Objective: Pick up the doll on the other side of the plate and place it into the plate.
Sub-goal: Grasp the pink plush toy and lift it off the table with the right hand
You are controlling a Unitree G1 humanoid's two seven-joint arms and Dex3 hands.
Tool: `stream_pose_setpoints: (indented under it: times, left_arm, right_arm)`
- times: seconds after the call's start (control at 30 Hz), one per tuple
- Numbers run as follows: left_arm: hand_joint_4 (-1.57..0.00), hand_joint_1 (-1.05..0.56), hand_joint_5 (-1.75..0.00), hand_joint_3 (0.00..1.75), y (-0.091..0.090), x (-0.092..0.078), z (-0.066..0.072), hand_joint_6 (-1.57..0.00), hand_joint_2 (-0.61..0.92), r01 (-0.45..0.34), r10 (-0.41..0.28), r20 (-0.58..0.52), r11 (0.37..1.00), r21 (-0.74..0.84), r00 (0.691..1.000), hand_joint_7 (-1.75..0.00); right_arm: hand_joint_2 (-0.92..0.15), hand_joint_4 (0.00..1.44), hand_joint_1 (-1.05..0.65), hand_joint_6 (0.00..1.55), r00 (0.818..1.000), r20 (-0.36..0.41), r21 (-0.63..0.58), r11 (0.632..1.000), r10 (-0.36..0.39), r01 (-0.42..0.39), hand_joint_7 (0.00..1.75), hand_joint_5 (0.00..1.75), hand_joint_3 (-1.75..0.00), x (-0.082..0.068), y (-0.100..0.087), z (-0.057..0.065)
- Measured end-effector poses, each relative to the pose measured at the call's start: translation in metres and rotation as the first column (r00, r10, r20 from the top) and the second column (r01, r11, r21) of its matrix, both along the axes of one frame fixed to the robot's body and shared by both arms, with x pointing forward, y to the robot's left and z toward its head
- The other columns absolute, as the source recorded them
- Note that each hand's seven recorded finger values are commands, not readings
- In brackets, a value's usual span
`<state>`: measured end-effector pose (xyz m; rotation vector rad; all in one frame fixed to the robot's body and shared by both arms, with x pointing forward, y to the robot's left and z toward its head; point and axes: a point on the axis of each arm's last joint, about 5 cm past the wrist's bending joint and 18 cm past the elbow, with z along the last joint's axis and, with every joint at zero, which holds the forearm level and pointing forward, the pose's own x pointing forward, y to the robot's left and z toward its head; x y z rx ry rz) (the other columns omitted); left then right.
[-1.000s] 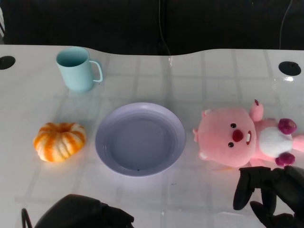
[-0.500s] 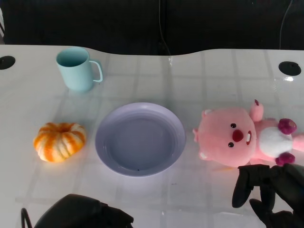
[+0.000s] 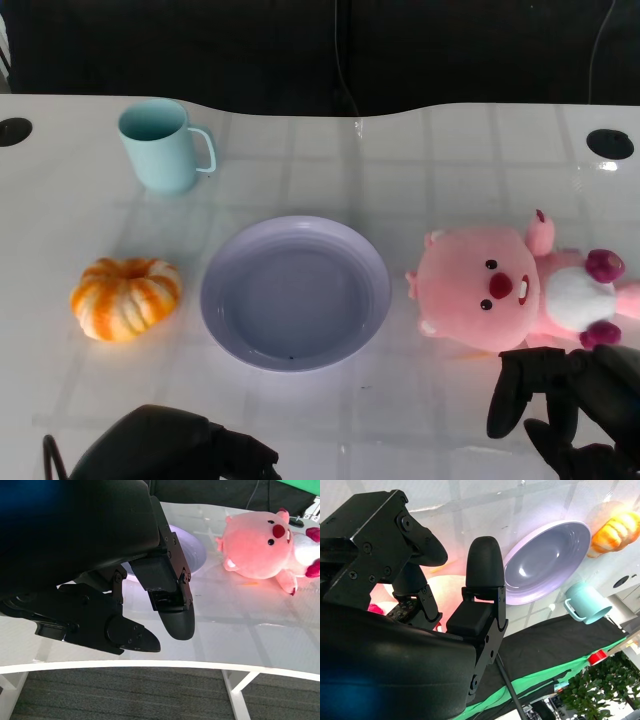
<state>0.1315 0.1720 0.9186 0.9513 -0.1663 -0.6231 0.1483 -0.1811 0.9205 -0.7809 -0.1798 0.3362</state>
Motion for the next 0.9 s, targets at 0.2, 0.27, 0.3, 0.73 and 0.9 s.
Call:
stream_pose_setpoints:
  times: [0.2,0.27,0.3,0.73,0.9]
  left_arm:
    - [-0.77,-0.18,-1.29,0.07,0.000,0.001,0.001,-1.01,0.92,0.002,-0.002,0.006,1.000,0.000,1.000,-0.41]
    - [-0.77,-0.19,-1.30,0.07,-0.001,0.002,0.001,-1.01,0.92,0.004,-0.004,0.007,1.000,0.000,1.000,-0.41]
    - [-0.77,-0.19,-1.30,0.07,-0.001,0.002,0.001,-1.01,0.92,0.005,-0.005,0.007,1.000,-0.001,1.000,-0.41]
    - [-0.77,-0.19,-1.23,0.09,-0.002,0.002,0.000,-1.02,0.92,0.004,-0.004,0.003,1.000,-0.002,1.000,-0.39]
    - [-0.78,-0.19,-1.22,0.08,-0.003,0.002,0.000,-1.02,0.92,0.007,-0.007,-0.002,1.000,-0.004,1.000,-0.38]
  right_arm:
    - [-0.54,0.90,0.07,0.87,0.999,0.025,0.049,0.998,-0.030,0.028,0.65,1.08,-0.70,0.001,0.002,0.000]
    - [-0.58,0.86,0.00,0.83,0.998,0.049,0.059,0.998,-0.042,0.039,0.44,0.86,-0.56,0.002,0.002,-0.002]
    - [-0.59,0.85,-0.02,0.82,0.997,0.058,0.065,0.997,-0.049,0.045,0.39,0.82,-0.53,0.003,0.002,-0.002]
    - [-0.81,0.24,-0.43,0.42,0.977,0.171,-0.032,0.990,-0.127,0.134,0.00,0.43,-0.02,0.013,-0.004,0.005]
    - [-0.81,0.16,-0.50,0.35,0.972,0.166,-0.080,0.981,-0.164,0.179,0.00,0.45,0.00,0.017,-0.005,0.007]
